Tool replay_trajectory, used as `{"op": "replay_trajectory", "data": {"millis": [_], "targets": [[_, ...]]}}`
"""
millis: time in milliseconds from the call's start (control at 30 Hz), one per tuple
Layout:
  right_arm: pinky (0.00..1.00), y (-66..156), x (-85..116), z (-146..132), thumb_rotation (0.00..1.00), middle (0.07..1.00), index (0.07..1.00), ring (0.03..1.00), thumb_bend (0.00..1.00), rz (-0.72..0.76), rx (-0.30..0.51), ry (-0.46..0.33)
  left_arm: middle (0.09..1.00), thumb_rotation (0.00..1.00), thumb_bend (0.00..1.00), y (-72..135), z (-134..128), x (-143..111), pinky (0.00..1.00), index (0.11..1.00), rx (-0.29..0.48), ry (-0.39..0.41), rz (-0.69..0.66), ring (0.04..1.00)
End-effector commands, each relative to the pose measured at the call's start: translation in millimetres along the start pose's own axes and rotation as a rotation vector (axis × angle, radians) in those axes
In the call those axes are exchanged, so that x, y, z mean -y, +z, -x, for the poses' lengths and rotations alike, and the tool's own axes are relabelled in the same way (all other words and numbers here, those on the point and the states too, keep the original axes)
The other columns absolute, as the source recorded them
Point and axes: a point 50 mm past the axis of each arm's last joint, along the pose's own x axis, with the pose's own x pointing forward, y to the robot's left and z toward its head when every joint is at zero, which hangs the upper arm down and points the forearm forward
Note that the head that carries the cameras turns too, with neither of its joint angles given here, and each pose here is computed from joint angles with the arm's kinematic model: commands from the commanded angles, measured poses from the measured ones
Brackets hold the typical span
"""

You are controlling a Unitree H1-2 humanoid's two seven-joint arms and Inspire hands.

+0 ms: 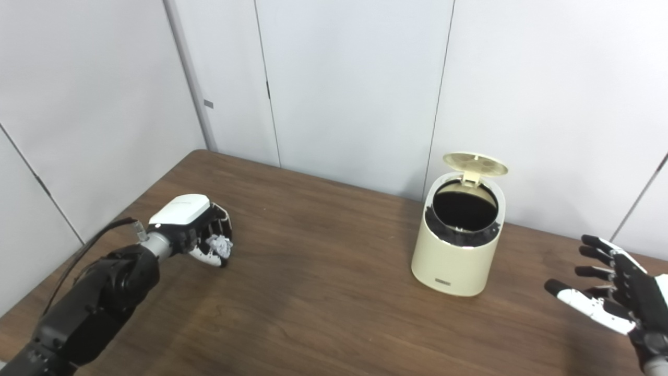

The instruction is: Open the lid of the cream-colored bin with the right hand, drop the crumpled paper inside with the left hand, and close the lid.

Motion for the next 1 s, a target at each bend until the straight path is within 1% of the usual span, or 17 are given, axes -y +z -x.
{"op": "replay_trajectory", "data": {"millis": [0,67,167,267,333,367,433,500,533,600,633,667,767,833,900,967], "targets": [[0.51,14,11,-5,0.37,0.811,0.822,0.706,0.77,0.023,0.069,-0.025,0.475,0.00,0.50,8,0,-14,0.43,0.511,0.039,0.059,-0.021,0.421],[0.51,14,11,-6,0.37,0.813,0.822,0.707,0.77,0.024,0.068,-0.025,0.470,0.00,0.50,12,1,-19,0.41,0.515,0.055,0.074,-0.021,0.409],[0.51,15,12,-7,0.38,0.820,0.829,0.711,0.77,0.041,0.073,-0.020,0.468,0.00,0.50,25,3,-32,0.40,0.516,0.095,0.108,-0.027,0.407],[0.53,15,11,-8,0.39,0.834,0.843,0.717,0.78,0.047,0.074,-0.017,0.474,0.00,0.50,45,6,-49,0.39,0.513,0.152,0.152,-0.031,0.409],[0.55,16,10,-9,0.40,0.840,0.850,0.723,0.78,0.060,0.065,-0.016,0.475,0.00,0.50,63,10,-64,0.39,0.514,0.213,0.199,-0.022,0.409],[0.55,16,10,-9,0.40,0.841,0.851,0.725,0.77,0.064,0.062,-0.016,0.471,0.00,0.50,69,12,-69,0.38,0.515,0.236,0.217,-0.016,0.407],[0.56,16,8,-10,0.38,0.839,0.850,0.727,0.77,0.068,0.060,-0.016,0.466,0.00,0.50,88,17,-82,0.37,0.517,0.282,0.260,-0.008,0.404],[0.57,15,8,-10,0.37,0.839,0.851,0.734,0.76,0.068,0.060,-0.014,0.467,0.00,0.50,103,21,-91,0.36,0.517,0.310,0.292,-0.003,0.399],[0.58,16,7,-10,0.37,0.839,0.853,0.739,0.76,0.068,0.061,-0.013,0.466,0.00,0.50,111,23,-95,0.34,0.530,0.320,0.302,0.005,0.386],[0.58,17,6,-10,0.36,0.842,0.856,0.746,0.76,0.067,0.061,-0.010,0.466,0.00,0.50,124,26,-101,0.33,0.537,0.327,0.322,0.029,0.380],[0.59,17,5,-10,0.32,0.844,0.858,0.751,0.74,0.066,0.061,-0.009,0.463,0.00,0.50,128,27,-103,0.32,0.537,0.326,0.331,0.042,0.377],[0.60,17,4,-9,0.31,0.844,0.859,0.752,0.74,0.067,0.061,-0.008,0.462,0.00,0.50,134,29,-104,0.31,0.538,0.326,0.346,0.058,0.375],[0.61,18,0,-10,0.24,0.851,0.863,0.762,0.71,0.067,0.058,-0.010,0.458,0.00,0.50,156,32,-108,0.29,0.543,0.345,0.380,0.124,0.367],[0.62,16,-4,-12,0.22,0.850,0.861,0.769,0.71,0.039,0.057,-0.013,0.455,0.00,0.50,165,32,-107,0.28,0.545,0.351,0.378,0.150,0.363],[0.66,16,-8,-13,0.18,0.853,0.861,0.783,0.70,0.027,0.060,-0.015,0.460,0.00,0.50,175,30,-106,0.30,0.547,0.371,0.364,0.175,0.370],[0.66,16,-13,-13,0.17,0.849,0.862,0.775,0.70,0.041,0.075,-0.010,0.468,0.00,0.50,183,25,-102,0.32,0.542,0.402,0.357,0.190,0.381]]}}
